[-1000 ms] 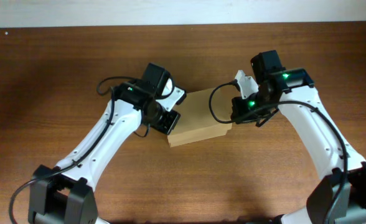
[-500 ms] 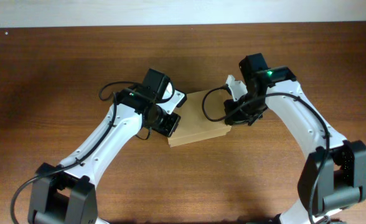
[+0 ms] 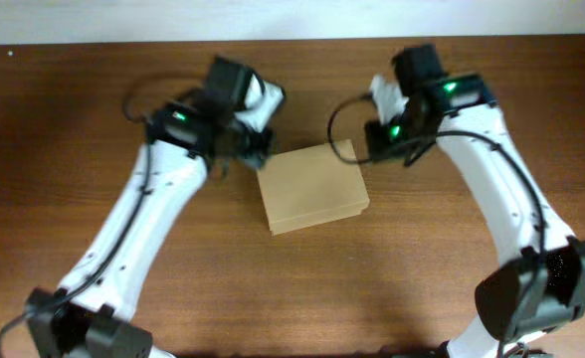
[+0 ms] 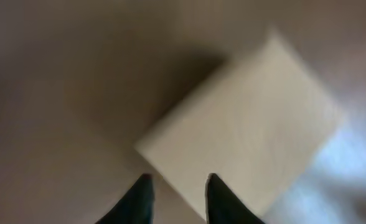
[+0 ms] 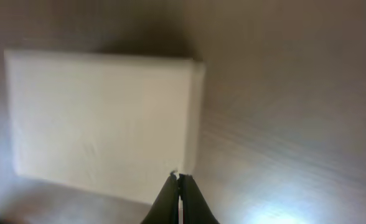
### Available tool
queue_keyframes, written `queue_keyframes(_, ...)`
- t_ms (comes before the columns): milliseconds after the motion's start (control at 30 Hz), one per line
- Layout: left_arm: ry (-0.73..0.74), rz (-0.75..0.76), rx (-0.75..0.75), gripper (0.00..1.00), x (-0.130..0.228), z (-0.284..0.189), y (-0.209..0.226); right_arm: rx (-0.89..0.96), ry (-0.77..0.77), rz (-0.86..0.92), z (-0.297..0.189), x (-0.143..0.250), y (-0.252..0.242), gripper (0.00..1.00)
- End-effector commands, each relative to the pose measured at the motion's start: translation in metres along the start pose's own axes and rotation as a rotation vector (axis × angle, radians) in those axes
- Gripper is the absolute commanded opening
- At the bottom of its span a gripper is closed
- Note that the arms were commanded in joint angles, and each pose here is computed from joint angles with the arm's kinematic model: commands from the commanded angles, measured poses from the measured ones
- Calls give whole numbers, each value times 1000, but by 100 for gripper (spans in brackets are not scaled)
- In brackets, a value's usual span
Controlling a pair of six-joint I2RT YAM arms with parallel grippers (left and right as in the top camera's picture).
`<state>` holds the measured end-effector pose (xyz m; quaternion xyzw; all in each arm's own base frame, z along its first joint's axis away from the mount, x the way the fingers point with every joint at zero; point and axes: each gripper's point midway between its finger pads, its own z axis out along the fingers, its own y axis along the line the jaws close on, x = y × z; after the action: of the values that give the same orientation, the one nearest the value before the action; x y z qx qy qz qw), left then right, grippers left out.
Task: Pack container
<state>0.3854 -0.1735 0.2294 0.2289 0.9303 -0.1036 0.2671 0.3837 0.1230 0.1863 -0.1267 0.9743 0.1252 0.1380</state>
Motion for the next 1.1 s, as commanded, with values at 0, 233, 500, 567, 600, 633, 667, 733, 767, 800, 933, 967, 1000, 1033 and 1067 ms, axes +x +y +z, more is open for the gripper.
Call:
queue_keyframes(0, -200, -24, -232, 38, -49, -86, 47, 154, -244, -15, -92, -45, -19, 4)
queue_keyframes(233, -306, -32, -439, 41, -66, -176, 98, 301, -485, 4, -220, -54, -24, 4)
queue_keyframes(500, -340, -64, -507, 41, -42, -228, 106, 321, -666, 11, -304, -9, -3, 4)
queue_keyframes(567, -371, -70, -562, 41, -31, -252, 105, 351, -714, 27, -323, 8, -3, 4)
queue_keyframes(600, -394, -77, -592, 41, -25, -266, 105, 377, -741, 43, -334, 18, -5, 4)
queue_keyframes(633, -420, -83, -620, 41, -16, -280, 103, 401, -763, 54, -342, 28, -7, 4)
queue_keyframes(667, -443, -87, -638, 41, -7, -292, 100, 434, -785, 67, -351, 39, -10, 4)
queue_keyframes(733, -478, -94, -664, 41, 13, -310, 93, 475, -811, 105, -360, 60, -16, 4)
queue_keyframes(767, -489, -97, -674, 41, 23, -315, 91, 482, -808, 108, -360, 69, -16, 4)
queue_keyframes(800, -492, -100, -686, 41, 35, -317, 89, 481, -796, 111, -357, 79, -16, 4)
queue_keyframes(933, -422, -119, -726, 41, 90, -297, 89, 474, -651, 141, -328, 129, -19, 4)
queue_keyframes(967, -403, -128, -719, 42, 102, -286, 88, 467, -620, 161, -320, 141, -20, 4)
queue_keyframes(1000, -381, -140, -713, 42, 114, -275, 88, 454, -610, 169, -316, 149, -18, 4)
queue_keyframes(1033, -363, -149, -707, 42, 123, -265, 88, 448, -602, 167, -312, 156, -18, 4)
queue_keyframes(1067, -345, -162, -701, 43, 134, -253, 88, 449, -600, 167, -308, 166, -18, 4)
